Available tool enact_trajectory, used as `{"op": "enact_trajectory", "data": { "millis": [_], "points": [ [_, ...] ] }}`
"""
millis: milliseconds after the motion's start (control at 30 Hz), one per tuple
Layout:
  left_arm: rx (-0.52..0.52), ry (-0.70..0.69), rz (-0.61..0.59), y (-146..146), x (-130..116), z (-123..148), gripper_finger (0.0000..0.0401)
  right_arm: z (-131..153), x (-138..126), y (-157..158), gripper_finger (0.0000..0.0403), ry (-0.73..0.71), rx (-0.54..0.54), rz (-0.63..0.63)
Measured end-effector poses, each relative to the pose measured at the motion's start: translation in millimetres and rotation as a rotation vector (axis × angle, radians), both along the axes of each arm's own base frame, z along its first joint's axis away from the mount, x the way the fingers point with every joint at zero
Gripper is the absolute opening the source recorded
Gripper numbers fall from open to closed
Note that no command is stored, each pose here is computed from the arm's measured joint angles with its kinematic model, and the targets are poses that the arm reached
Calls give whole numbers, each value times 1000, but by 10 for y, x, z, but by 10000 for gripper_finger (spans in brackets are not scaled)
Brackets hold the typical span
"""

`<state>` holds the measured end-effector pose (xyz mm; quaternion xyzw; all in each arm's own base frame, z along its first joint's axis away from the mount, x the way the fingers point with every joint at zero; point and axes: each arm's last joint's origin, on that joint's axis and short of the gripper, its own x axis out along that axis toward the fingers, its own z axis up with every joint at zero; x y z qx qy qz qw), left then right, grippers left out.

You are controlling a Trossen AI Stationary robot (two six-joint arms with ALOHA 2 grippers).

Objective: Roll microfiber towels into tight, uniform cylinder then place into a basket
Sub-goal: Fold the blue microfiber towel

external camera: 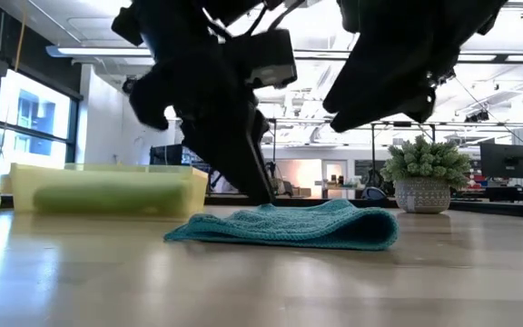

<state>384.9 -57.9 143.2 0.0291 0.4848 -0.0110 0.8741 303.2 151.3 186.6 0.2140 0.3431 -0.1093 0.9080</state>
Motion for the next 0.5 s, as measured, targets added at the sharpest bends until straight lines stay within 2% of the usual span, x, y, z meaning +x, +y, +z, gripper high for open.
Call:
{"op": "enact_trajectory", "data": {
  "millis": [167, 267, 333, 500],
  "points": [
    [-12, 14, 15, -2, 7, -62, 94, -7, -49, 115, 133, 42, 100, 96],
    [-22, 4, 27, -4, 27, -87, 94, 36, -34, 174, 133, -4, 146, 123],
    [-27, 13, 38, -3, 23, -109, 94, 45, -30, 176, 133, -13, 125, 145],
    [-29, 27, 49, 5, 38, -193, 94, 35, -35, 165, 133, -6, -3, 253]
  ]
}}
